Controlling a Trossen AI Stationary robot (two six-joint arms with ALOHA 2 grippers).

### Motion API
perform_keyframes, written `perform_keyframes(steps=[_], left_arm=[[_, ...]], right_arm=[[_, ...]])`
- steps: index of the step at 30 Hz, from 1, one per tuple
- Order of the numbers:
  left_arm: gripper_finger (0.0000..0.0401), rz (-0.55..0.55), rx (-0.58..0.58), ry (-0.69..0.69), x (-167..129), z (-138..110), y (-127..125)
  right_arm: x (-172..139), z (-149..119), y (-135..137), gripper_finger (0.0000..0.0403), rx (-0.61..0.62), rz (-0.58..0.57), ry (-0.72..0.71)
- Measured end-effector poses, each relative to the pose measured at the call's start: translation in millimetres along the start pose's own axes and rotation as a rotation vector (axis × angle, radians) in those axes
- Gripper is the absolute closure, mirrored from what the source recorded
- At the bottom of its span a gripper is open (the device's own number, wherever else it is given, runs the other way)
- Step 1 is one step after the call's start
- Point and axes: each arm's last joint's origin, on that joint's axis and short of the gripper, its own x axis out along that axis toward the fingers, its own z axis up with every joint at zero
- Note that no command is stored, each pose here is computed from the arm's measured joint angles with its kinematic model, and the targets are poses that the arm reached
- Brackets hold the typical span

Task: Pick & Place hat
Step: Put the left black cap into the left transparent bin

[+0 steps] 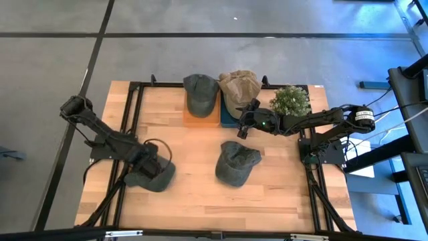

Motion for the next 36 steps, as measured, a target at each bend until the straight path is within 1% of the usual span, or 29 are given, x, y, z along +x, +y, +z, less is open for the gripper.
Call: perform_keyframes(steps=[5,6,12,15,17,20,25,28,30,33,36], left_arm=[[0.0213,0.021,-0.127,-0.004,16.8,-14.2,8.2],[0.0213,0.017,-0.136,0.0,21.5,-16.0,9.5],[0.0211,-0.094,-0.111,0.02,55.0,-17.3,11.3],[0.021,-0.129,-0.12,0.029,65.7,-12.9,12.4],[0.021,-0.139,-0.105,0.025,68.4,-8.7,12.9],[0.0213,-0.143,-0.048,-0.046,69.2,0.7,12.3],[0.0213,-0.166,0.124,-0.199,70.0,20.7,7.5],[0.021,-0.19,0.262,-0.223,69.6,31.9,3.2],[0.021,-0.203,0.343,-0.203,69.0,37.2,1.6],[0.021,-0.21,0.379,-0.203,62.4,42.8,-0.9],[0.0212,-0.234,0.372,-0.229,51.3,46.6,-4.8]], right_arm=[[0.0,0.3,0.0,0.016,0.001,0.0,-0.002],[0.0,0.2,0.0,0.016,0.001,0.0,-0.002],[0.0,0.2,0.0,0.016,0.002,0.0,-0.002],[0.0,0.2,0.0,0.016,0.002,0.0,-0.002],[0.0,0.4,0.0,0.016,0.002,-0.001,-0.004],[0.0,0.9,-0.1,0.016,0.004,-0.001,-0.008],[0.0,0.8,-0.1,0.016,0.004,-0.002,-0.008],[0.0,0.8,-0.1,0.016,0.004,-0.002,-0.008],[0.0,0.9,-0.1,0.016,0.004,-0.001,-0.008],[0.0,0.8,-0.2,0.016,0.004,-0.002,-0.008],[0.0,0.8,-0.2,0.016,0.004,-0.002,-0.008]])
